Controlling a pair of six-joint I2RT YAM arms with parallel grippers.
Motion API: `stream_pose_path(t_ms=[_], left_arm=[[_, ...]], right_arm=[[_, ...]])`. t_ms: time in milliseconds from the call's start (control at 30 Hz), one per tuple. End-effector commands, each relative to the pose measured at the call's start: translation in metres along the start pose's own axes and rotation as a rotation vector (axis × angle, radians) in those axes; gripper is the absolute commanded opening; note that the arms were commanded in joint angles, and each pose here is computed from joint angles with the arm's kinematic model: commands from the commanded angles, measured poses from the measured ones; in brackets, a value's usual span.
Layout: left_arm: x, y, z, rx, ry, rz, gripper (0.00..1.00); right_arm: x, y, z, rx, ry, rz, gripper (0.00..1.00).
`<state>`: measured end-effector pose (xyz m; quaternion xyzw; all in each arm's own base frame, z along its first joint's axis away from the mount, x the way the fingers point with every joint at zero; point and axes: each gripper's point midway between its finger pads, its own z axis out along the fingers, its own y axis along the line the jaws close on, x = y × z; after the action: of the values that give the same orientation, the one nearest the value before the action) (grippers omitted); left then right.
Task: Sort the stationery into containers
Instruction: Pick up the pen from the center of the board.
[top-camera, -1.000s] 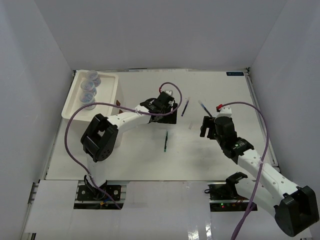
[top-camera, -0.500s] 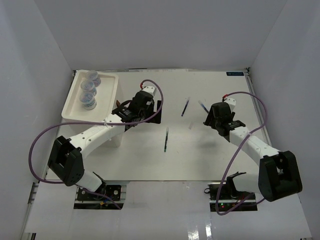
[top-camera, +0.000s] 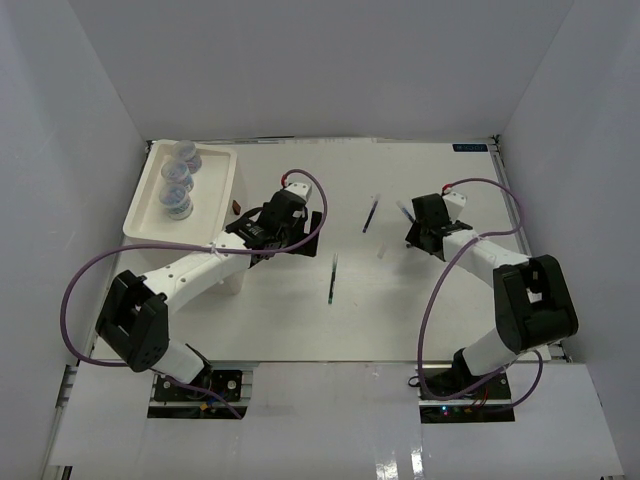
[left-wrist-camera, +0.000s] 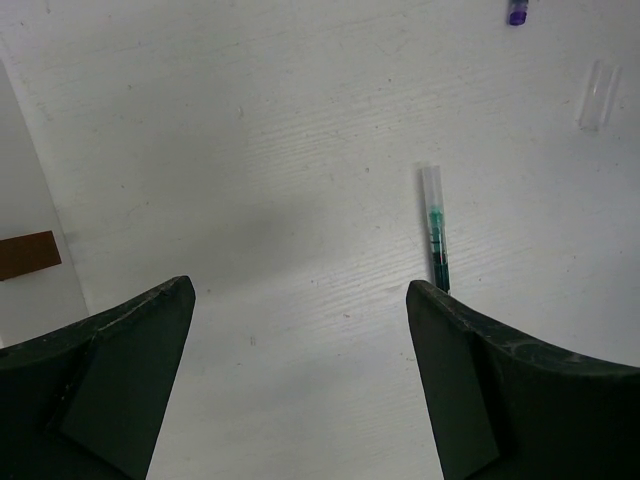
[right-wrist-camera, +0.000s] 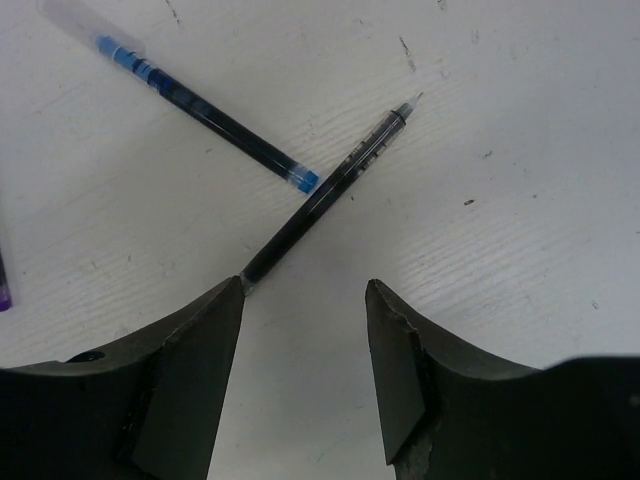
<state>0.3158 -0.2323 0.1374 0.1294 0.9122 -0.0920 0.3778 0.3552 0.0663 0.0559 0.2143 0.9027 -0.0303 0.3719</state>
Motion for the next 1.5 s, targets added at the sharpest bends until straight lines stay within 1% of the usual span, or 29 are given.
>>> stream_pose_path(t_ms=[0,200,467,600,700,733,800,967,1067,1100,1167,1200,1233,1333,1400,1467], left_arm=[[-0.018,0.005,-0.015,-0.010,-0.070,-0.008,0.98],[-0.022,0.011,-0.019,-0.034,-0.090,-0.004,0.98],[-0.022,0.008,-0.019,-0.020,-0.085,0.001,0.98],[-0.022,0.010,-0.019,-0.029,-0.087,0.004,0.98],[-0.022,0.012,-0.019,-0.037,-0.087,0.007,0.98],[-0.021,0.012,-0.018,-0.038,-0.085,0.010,0.98],[-0.022,0.012,-0.018,-0.038,-0.086,0.008,0.98],[-0.019,0.010,-0.017,-0.028,-0.075,0.007,0.98],[-0.018,0.007,-0.015,-0.016,-0.068,0.007,0.98],[-0.018,0.006,-0.015,-0.013,-0.069,0.005,0.98],[-0.016,0.008,-0.013,-0.021,-0.064,0.010,0.98],[-0.017,0.008,-0.013,-0.020,-0.065,0.011,0.98],[-0.017,0.007,-0.013,-0.020,-0.068,0.012,0.98],[-0.023,-0.003,-0.015,0.026,-0.072,-0.007,0.98],[-0.033,-0.018,-0.018,0.094,-0.081,-0.040,0.98],[-0.035,-0.036,-0.019,0.135,-0.080,-0.039,0.96]], right_arm=[[-0.027,0.009,0.006,0.027,-0.078,0.088,0.58],[-0.022,0.011,0.023,0.068,-0.061,0.099,0.55],[-0.012,0.009,0.041,0.116,-0.038,0.101,0.49],[-0.003,0.004,0.043,0.129,-0.022,0.091,0.47],[0.004,-0.005,0.039,0.144,-0.016,0.096,0.43],[0.009,-0.011,0.037,0.151,-0.014,0.092,0.38],[0.010,-0.015,0.031,0.152,-0.021,0.097,0.33],[0.028,-0.040,0.022,0.185,-0.009,0.090,0.24],[0.026,-0.048,0.010,0.183,-0.031,0.087,0.21],[0.031,-0.055,0.007,0.193,-0.026,0.076,0.18],[0.023,-0.058,-0.005,0.171,-0.059,0.064,0.15],[0.018,-0.060,-0.013,0.153,-0.082,0.068,0.10],[0.017,-0.060,-0.017,0.138,-0.089,0.059,0.08],[0.005,-0.060,-0.035,0.077,-0.134,0.025,0.08],[-0.006,-0.056,-0.050,0.021,-0.175,-0.007,0.08],[-0.008,-0.053,-0.059,-0.030,-0.192,-0.029,0.08]])
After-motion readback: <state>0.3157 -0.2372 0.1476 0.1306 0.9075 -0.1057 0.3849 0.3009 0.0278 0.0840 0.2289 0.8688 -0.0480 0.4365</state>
